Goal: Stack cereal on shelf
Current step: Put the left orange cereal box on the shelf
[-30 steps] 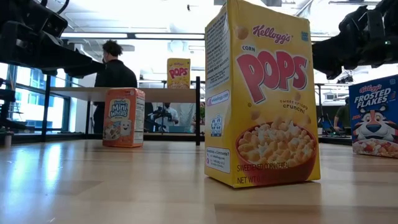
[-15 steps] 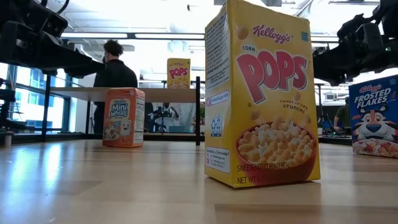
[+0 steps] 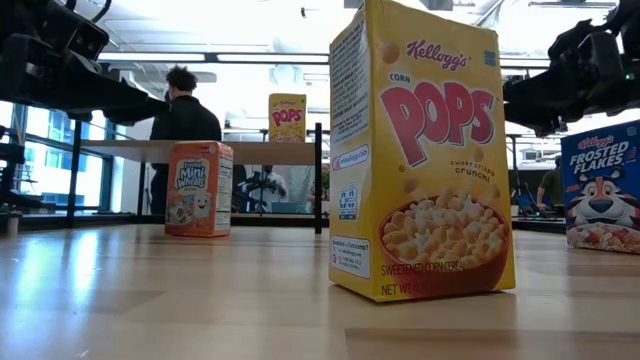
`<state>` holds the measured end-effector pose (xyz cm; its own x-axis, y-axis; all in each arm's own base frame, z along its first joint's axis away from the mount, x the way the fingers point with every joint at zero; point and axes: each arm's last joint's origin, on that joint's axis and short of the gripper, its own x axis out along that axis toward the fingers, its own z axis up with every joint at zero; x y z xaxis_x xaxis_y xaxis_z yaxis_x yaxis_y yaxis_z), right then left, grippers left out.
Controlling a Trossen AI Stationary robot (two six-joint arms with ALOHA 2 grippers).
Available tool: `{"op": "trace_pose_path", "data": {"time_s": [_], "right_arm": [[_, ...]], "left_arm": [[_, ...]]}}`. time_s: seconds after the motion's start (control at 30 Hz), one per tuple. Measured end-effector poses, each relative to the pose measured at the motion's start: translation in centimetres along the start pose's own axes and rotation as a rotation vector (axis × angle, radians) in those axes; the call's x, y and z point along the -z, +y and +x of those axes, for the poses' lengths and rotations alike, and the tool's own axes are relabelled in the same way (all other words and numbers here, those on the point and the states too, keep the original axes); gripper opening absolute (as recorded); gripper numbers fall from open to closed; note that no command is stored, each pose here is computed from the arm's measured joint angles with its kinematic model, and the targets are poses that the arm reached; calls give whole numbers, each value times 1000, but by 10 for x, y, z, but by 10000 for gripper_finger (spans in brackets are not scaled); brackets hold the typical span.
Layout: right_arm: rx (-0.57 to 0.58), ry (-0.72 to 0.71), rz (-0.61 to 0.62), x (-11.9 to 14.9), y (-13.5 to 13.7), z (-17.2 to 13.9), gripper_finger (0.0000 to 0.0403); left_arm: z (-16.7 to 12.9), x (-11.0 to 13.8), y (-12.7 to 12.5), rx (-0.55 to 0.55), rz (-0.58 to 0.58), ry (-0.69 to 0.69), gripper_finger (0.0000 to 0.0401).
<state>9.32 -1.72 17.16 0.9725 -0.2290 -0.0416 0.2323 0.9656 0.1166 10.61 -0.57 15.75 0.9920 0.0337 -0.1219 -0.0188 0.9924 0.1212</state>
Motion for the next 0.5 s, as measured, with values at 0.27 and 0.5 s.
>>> {"op": "trace_pose_path", "data": {"time_s": [0.27, 0.5], "right_arm": [[0, 0, 4, 0, 0, 0, 238], [0, 1, 11, 0, 0, 0, 238]], "left_arm": [[0, 0, 0, 0, 0, 0, 251], [0, 0, 0, 0, 0, 0, 251]]}}
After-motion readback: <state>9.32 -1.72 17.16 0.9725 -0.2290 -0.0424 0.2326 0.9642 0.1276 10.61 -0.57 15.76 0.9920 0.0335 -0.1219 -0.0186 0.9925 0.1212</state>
